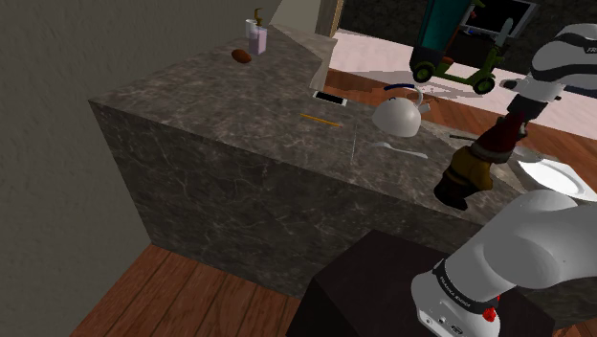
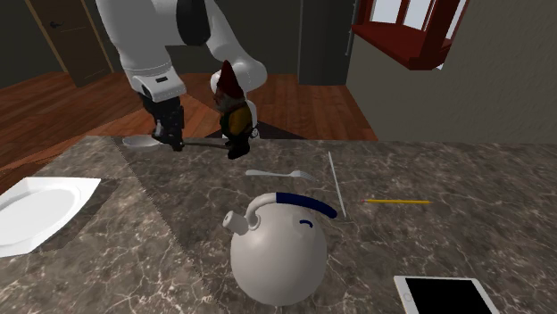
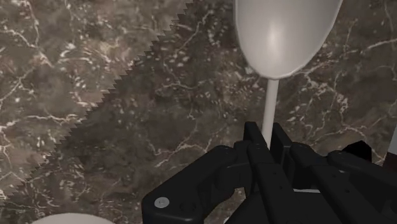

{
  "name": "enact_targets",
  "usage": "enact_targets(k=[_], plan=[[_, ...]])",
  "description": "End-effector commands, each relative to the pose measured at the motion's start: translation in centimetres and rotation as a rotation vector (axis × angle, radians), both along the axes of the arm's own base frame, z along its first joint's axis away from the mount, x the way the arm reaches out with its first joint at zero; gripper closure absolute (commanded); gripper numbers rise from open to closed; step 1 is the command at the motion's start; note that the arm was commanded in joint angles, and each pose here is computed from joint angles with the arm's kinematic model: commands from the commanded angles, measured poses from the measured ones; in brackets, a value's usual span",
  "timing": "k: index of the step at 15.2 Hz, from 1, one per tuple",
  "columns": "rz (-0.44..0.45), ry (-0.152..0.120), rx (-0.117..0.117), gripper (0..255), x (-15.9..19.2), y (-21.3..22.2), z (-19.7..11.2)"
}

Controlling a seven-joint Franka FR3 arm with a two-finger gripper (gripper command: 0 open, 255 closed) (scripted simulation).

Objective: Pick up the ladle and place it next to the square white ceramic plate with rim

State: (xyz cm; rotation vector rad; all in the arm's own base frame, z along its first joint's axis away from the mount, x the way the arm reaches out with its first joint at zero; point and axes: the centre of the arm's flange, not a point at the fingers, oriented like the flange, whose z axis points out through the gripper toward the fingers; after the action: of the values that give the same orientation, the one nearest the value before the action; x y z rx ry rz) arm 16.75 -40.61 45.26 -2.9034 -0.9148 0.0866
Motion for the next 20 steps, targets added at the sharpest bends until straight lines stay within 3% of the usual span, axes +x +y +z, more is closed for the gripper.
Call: enact_targets(k=[1, 10, 20], plan=[[0.001, 0.000, 0.000, 255, -1.7, -2.1, 0.2], [0.001, 0.000, 0.000, 255, -8.4, -11.0, 0.3], [0.001, 0.000, 0.000, 255, -8.4, -11.0, -5.0]])
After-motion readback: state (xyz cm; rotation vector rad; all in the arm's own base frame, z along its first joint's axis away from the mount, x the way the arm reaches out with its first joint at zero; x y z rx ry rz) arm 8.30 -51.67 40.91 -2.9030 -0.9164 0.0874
